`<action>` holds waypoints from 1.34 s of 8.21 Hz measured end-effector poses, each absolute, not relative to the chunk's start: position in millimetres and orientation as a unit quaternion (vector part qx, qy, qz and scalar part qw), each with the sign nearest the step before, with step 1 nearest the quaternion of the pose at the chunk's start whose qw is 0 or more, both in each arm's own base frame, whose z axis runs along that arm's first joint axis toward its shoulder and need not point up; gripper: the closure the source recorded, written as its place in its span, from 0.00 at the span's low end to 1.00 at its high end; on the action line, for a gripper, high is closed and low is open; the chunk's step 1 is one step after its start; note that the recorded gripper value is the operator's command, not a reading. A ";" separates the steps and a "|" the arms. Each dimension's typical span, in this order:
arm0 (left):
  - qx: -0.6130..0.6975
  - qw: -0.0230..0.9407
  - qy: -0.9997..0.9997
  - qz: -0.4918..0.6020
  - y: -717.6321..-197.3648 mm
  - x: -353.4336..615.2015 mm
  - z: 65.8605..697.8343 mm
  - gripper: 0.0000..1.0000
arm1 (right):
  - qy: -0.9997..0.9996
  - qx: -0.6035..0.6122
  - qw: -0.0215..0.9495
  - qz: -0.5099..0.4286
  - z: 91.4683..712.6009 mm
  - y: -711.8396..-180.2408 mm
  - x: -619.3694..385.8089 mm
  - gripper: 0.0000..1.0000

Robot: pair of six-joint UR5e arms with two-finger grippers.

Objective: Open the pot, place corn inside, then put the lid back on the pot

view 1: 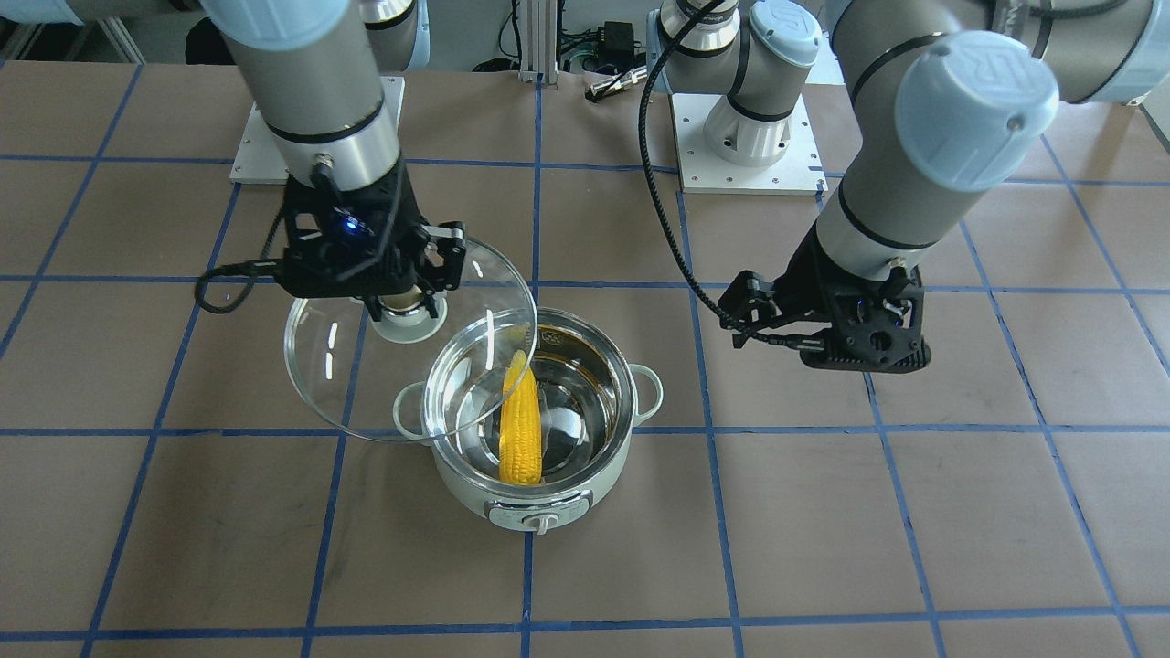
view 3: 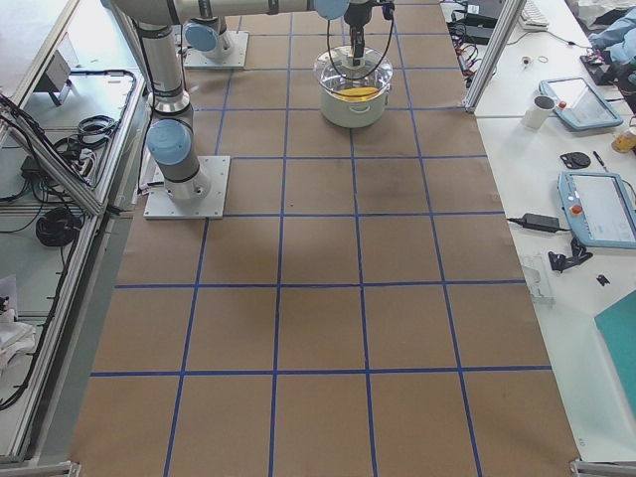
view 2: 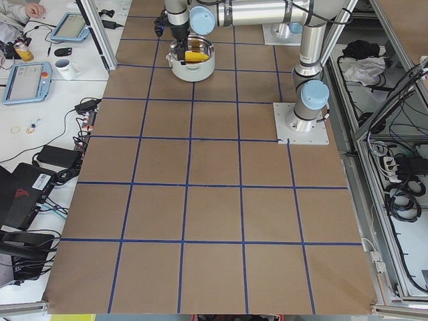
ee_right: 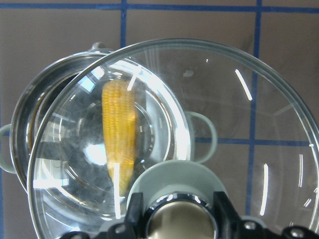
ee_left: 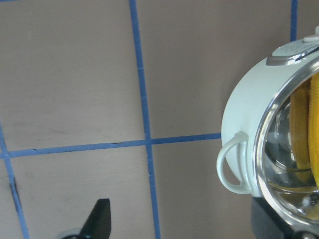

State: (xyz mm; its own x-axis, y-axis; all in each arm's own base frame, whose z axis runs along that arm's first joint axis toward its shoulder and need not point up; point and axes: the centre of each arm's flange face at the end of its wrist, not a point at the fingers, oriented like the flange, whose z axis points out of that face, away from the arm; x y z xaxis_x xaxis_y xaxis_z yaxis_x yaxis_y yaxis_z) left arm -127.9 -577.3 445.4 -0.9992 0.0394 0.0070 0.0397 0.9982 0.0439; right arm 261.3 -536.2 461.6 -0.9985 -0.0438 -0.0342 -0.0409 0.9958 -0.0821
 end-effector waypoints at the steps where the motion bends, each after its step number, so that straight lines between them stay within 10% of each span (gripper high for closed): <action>1: -0.016 -0.002 -1.000 -0.014 -569.0 -119.9 460.9 0.00 | 0.999 -0.014 0.019 -0.048 438.3 -543.2 298.4 0.87; 11: -0.013 -0.029 -0.999 0.027 -550.8 -111.1 498.3 0.00 | 0.999 -0.019 0.014 -0.039 362.9 -541.8 363.0 0.87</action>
